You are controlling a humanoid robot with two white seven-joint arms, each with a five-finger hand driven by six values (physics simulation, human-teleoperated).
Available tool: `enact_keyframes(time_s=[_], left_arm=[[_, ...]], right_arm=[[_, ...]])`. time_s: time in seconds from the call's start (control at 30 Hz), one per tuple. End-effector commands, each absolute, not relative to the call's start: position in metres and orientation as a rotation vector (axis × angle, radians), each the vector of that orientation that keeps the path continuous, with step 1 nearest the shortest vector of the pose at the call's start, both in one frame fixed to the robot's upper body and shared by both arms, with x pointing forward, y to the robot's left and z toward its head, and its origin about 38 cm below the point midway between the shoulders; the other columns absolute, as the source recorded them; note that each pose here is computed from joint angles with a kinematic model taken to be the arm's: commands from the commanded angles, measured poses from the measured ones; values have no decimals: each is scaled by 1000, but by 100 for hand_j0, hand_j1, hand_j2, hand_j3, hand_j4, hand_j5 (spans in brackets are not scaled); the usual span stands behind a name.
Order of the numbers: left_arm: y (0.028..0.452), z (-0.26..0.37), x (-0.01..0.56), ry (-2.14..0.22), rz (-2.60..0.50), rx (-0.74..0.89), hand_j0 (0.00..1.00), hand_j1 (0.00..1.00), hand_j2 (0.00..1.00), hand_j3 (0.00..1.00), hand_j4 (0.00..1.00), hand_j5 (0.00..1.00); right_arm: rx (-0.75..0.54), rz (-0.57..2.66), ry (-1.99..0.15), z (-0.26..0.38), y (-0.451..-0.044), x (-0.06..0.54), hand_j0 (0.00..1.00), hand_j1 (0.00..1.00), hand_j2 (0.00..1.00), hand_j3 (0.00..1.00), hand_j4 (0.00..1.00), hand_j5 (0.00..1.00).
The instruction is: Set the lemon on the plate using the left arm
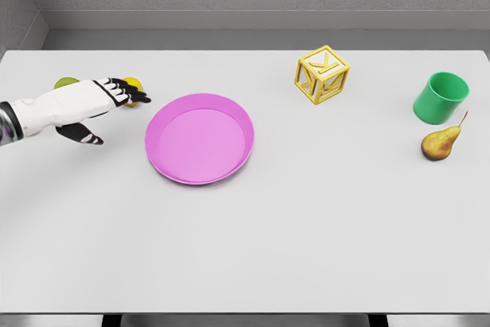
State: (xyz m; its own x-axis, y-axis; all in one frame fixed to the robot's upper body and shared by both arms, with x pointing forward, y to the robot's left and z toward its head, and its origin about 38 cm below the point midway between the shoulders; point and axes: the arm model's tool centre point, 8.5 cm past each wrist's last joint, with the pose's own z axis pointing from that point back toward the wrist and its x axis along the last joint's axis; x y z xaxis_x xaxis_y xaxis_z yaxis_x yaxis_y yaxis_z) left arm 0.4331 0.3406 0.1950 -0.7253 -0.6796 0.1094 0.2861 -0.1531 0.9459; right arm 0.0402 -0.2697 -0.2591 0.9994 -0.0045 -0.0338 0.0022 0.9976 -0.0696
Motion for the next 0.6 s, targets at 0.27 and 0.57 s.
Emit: enact_keyframes(time_s=[0.27, 0.57], left_arm=[[336, 202, 437, -1494, -1941, 470, 100, 100, 100, 100, 100, 100], [309, 185, 474, -1489, -1909, 489, 100, 100, 100, 100, 100, 100]], right_arm=[[-70, -6, 49, -260, -270, 29, 100, 100, 100, 100, 100, 100], [-70, -6, 49, -260, -270, 29, 100, 100, 100, 100, 100, 100]])
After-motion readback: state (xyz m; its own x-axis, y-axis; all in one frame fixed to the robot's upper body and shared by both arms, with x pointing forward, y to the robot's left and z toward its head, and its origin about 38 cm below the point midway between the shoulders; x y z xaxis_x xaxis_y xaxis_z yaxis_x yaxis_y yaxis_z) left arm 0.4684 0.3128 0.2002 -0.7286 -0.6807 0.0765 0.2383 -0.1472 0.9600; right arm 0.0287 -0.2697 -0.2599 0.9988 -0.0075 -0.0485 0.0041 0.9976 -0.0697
